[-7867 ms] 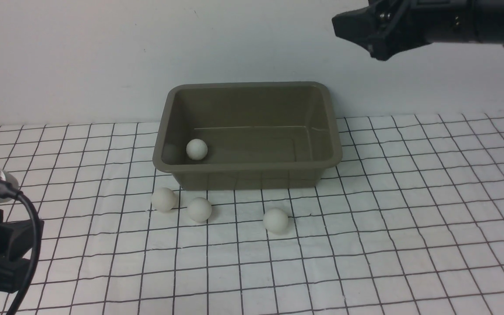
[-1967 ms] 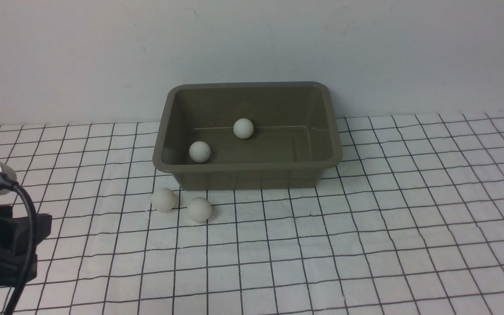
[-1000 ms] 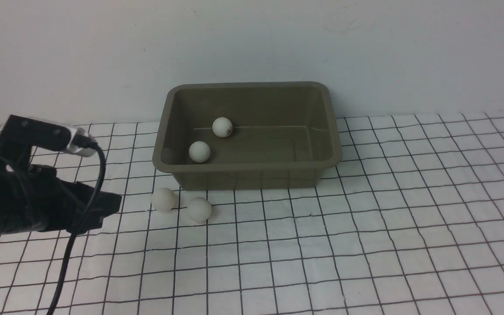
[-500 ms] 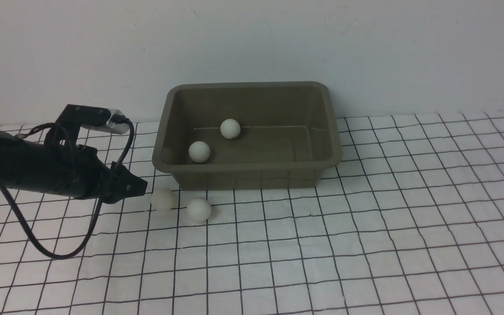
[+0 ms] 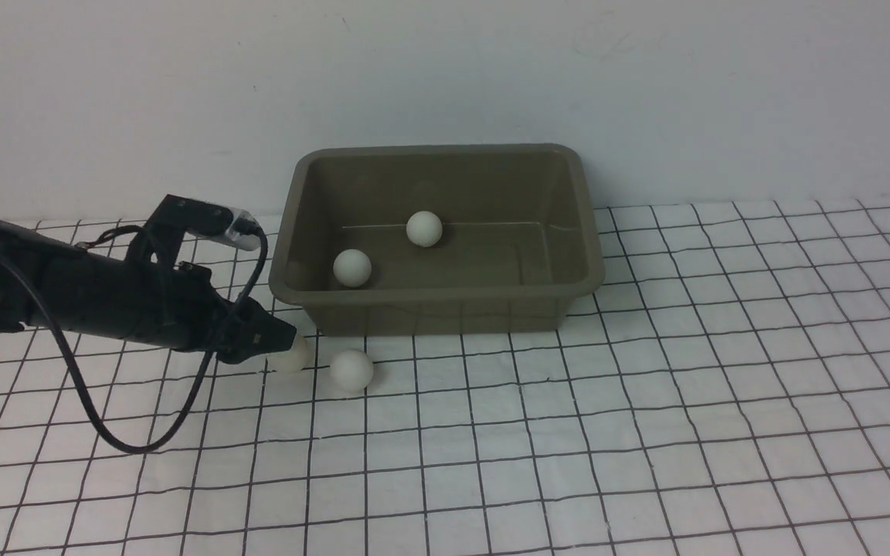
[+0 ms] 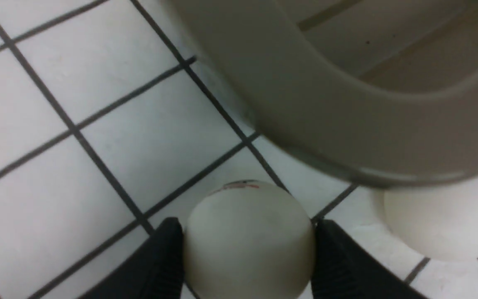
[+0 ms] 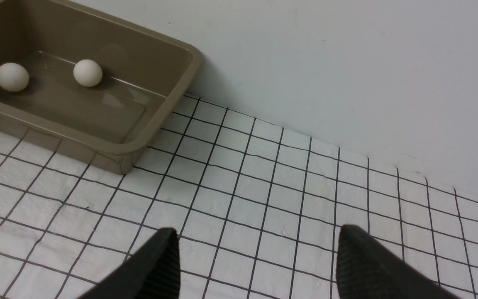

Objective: Put the table tennis balls into the box on the white checkered tablecloth.
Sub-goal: 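Reach for and grasp a ping pong ball on the table beside the basket, then drop the ball into the bin, then reach for and grasp a ping pong ball on the table beside the basket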

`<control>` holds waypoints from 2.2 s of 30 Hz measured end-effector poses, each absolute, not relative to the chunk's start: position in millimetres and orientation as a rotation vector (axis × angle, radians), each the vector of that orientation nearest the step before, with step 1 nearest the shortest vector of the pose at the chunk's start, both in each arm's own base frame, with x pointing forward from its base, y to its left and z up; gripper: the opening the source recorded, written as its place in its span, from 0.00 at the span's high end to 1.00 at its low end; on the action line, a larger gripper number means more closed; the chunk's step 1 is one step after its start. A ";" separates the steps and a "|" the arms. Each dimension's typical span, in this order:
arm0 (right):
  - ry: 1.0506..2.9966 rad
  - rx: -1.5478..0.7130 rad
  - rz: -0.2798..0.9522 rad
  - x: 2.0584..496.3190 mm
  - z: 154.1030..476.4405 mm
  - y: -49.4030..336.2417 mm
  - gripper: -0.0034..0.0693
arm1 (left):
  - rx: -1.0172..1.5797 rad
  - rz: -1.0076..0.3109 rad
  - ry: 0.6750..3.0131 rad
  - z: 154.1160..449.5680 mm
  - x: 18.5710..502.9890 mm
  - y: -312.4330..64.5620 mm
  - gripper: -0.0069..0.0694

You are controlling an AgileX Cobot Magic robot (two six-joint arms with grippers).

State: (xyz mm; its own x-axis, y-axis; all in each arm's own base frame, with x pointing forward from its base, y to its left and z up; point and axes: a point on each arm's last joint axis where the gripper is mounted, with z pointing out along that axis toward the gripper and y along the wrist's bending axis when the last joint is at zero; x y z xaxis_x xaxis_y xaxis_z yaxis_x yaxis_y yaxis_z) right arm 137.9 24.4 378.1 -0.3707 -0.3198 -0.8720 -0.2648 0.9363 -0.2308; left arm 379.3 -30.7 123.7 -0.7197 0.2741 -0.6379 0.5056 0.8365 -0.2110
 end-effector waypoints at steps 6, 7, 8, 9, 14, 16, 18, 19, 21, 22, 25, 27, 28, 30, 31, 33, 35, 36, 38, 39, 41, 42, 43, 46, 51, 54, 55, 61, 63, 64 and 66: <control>1.971 -0.432 -0.092 138.1 378.2 22.9 0.32 | 0.612 -0.483 2.379 150.6 373.1 -24.8 0.45; 1.969 -0.433 -0.096 138.2 378.3 22.7 0.32 | 0.613 -0.486 2.390 158.1 369.6 -22.1 0.45; 1.967 -0.434 -0.099 138.3 378.5 22.6 0.32 | 0.597 -0.495 2.410 164.0 366.2 -18.4 0.45; 1.967 -0.434 -0.100 138.3 378.5 22.5 0.32 | 0.604 -0.488 2.425 169.6 362.8 -15.4 0.45; 1.953 -0.433 -0.103 138.8 379.6 22.5 0.32 | 0.569 -0.564 2.488 200.1 343.3 -10.4 0.45; 1.944 -0.432 -0.103 139.2 380.3 22.7 0.32 | 0.567 -0.600 2.429 214.7 344.2 -17.3 0.45; 1.939 -0.431 -0.103 139.4 380.8 22.7 0.32 | 0.597 -0.619 2.338 228.0 351.0 -25.0 0.45; 1.939 -0.431 -0.104 139.4 380.8 22.7 0.32 | 0.604 -0.635 2.271 236.2 356.8 -31.7 0.45; 1.939 -0.431 -0.104 139.4 380.8 22.7 0.32 | 0.613 -0.637 2.176 245.5 369.1 -40.7 0.45; 1.939 -0.431 -0.104 139.4 380.8 22.7 0.32 | 0.609 -0.642 2.139 248.2 375.6 -46.1 0.45; 1.938 -0.432 -0.105 139.4 380.8 22.6 0.32 | 0.624 -0.632 2.083 245.2 395.9 -55.8 0.45; 1.938 -0.432 -0.106 139.4 380.8 22.6 0.32 | 0.643 -0.643 2.087 229.0 415.8 -64.1 0.45; 1.938 -0.432 -0.106 139.4 380.8 22.6 0.32 | 0.651 -0.651 2.098 219.1 424.0 -67.5 0.45; 1.938 -0.433 -0.107 139.4 380.8 22.5 0.32 | 0.650 -0.670 2.117 206.8 432.1 -72.3 0.43; 1.938 -0.433 -0.107 139.4 380.8 22.5 0.32 | 0.640 -0.680 2.127 203.6 433.7 -73.5 0.41; 1.938 -0.433 -0.107 139.4 380.8 22.5 0.32 | 0.621 -0.697 2.146 202.9 434.3 -74.4 0.37; 1.938 -0.433 -0.107 139.4 380.8 22.5 0.32 | 0.607 -0.699 2.153 211.7 432.3 -73.1 0.35; 1.938 -0.433 -0.107 139.4 380.8 22.5 0.32 | 0.607 -0.692 2.155 219.1 429.8 -71.3 0.34; 1.938 -0.433 -0.107 139.4 380.8 22.5 0.32 | 0.616 -0.665 2.154 239.5 422.1 -65.4 0.35; 1.938 -0.433 -0.108 139.4 380.8 22.5 0.32 | 0.631 -0.637 2.167 252.3 415.3 -59.7 0.35; 1.938 -0.433 -0.108 139.4 380.8 22.5 0.32 | 0.625 -0.608 2.201 275.3 401.3 -51.0 0.38; 1.938 -0.433 -0.108 139.4 380.8 22.5 0.32 | 0.603 -0.600 2.229 291.7 390.2 -46.6 0.41; 1.938 -0.433 -0.108 139.4 380.8 22.5 0.32 | 0.599 -0.570 2.260 301.7 381.3 -42.5 0.44; 1.938 -0.433 -0.108 139.4 380.8 22.5 0.32 | 0.552 -0.513 2.329 330.4 354.8 -36.6 0.53; 1.938 -0.433 -0.108 139.4 380.8 22.5 0.32 | 0.491 -0.515 2.405 364.6 314.4 -35.8 0.70; 1.936 -0.433 -0.108 139.5 381.0 22.5 0.32 | 0.492 -0.544 2.435 373.6 297.5 -37.2 0.74; 1.936 -0.433 -0.108 139.5 381.0 22.5 0.32 | 0.492 -0.550 2.438 375.8 292.7 -37.6 0.75; 1.926 -0.444 -0.115 139.7 381.7 22.6 0.32 | 0.497 -0.596 2.503 369.4 266.9 -39.4 0.76; 1.922 -0.445 -0.117 139.9 382.0 22.7 0.32 | 0.486 -0.632 2.536 360.0 251.8 -40.9 0.76; 1.921 -0.445 -0.117 139.9 382.0 22.7 0.32 | 0.482 -0.641 2.544 356.7 246.4 -41.3 0.76; 1.921 -0.446 -0.118 139.9 382.0 22.7 0.32 | 0.466 -0.666 2.556 348.5 238.5 -42.4 0.76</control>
State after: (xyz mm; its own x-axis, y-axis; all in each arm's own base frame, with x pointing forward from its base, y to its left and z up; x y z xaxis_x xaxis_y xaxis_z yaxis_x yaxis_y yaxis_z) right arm 139.9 22.7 382.0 -0.3224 -0.3608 -0.8751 -0.2514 0.9240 -0.2883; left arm 238.5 -42.4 348.5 -0.8391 0.2035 -0.5044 0.4238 0.8258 -0.3720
